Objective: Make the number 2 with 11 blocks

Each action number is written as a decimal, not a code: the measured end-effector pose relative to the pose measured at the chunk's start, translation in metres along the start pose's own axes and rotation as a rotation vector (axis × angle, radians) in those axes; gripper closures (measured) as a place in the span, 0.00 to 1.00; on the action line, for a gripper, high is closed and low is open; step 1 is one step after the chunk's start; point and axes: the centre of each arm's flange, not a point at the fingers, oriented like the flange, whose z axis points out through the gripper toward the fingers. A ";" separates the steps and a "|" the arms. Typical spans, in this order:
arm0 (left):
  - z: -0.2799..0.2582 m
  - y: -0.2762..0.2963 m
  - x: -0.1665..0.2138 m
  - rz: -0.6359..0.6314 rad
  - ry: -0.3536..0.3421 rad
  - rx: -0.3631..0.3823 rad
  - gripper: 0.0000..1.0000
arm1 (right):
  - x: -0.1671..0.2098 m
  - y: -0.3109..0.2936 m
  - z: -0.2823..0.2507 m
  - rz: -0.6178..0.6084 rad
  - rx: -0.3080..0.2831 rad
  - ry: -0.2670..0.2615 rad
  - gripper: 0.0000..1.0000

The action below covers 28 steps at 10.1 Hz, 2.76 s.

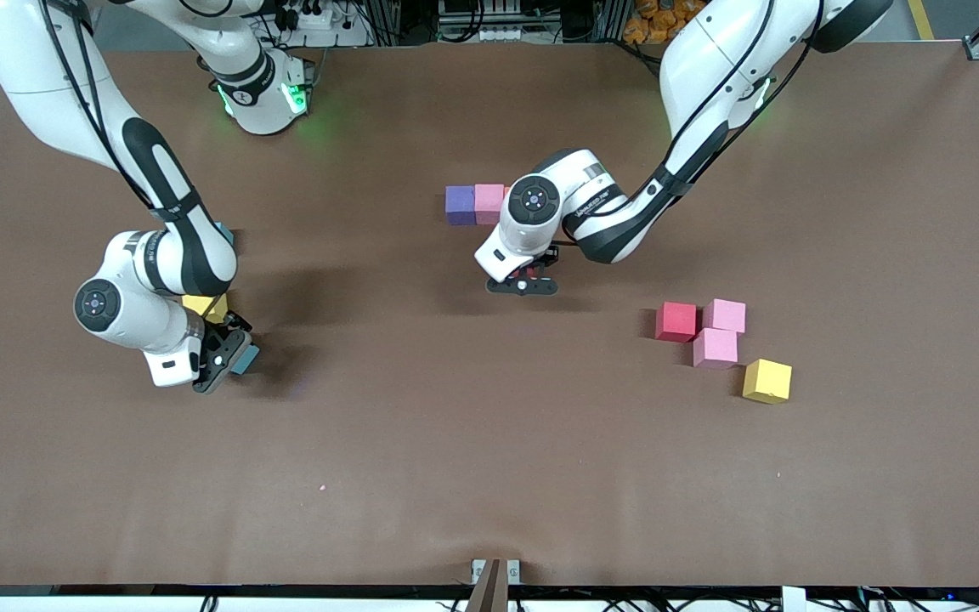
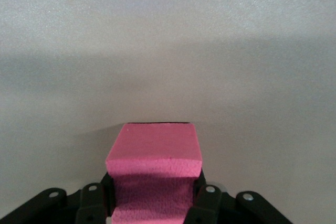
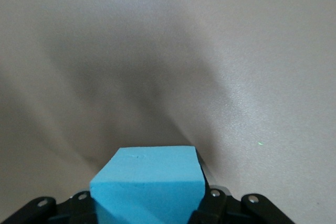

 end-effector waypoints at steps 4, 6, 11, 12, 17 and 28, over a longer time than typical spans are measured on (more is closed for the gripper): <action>0.002 -0.002 0.003 -0.006 0.000 -0.001 0.33 | 0.024 -0.008 -0.032 -0.039 -0.029 0.023 0.40; -0.003 -0.004 0.009 -0.016 0.010 -0.010 0.05 | 0.057 -0.031 -0.038 -0.103 -0.040 0.029 0.40; -0.109 -0.041 0.049 -0.119 0.111 -0.029 0.00 | 0.129 -0.084 -0.053 -0.273 -0.081 0.041 0.40; -0.138 -0.056 0.058 -0.158 0.133 -0.038 0.00 | 0.146 -0.102 -0.058 -0.348 -0.110 0.025 0.40; -0.186 -0.158 0.115 -0.339 0.185 -0.053 0.00 | 0.204 -0.197 -0.052 -0.542 -0.117 0.001 0.40; -0.123 -0.356 0.191 -0.053 0.122 0.118 0.00 | 0.270 -0.341 0.020 -0.629 -0.073 0.030 0.40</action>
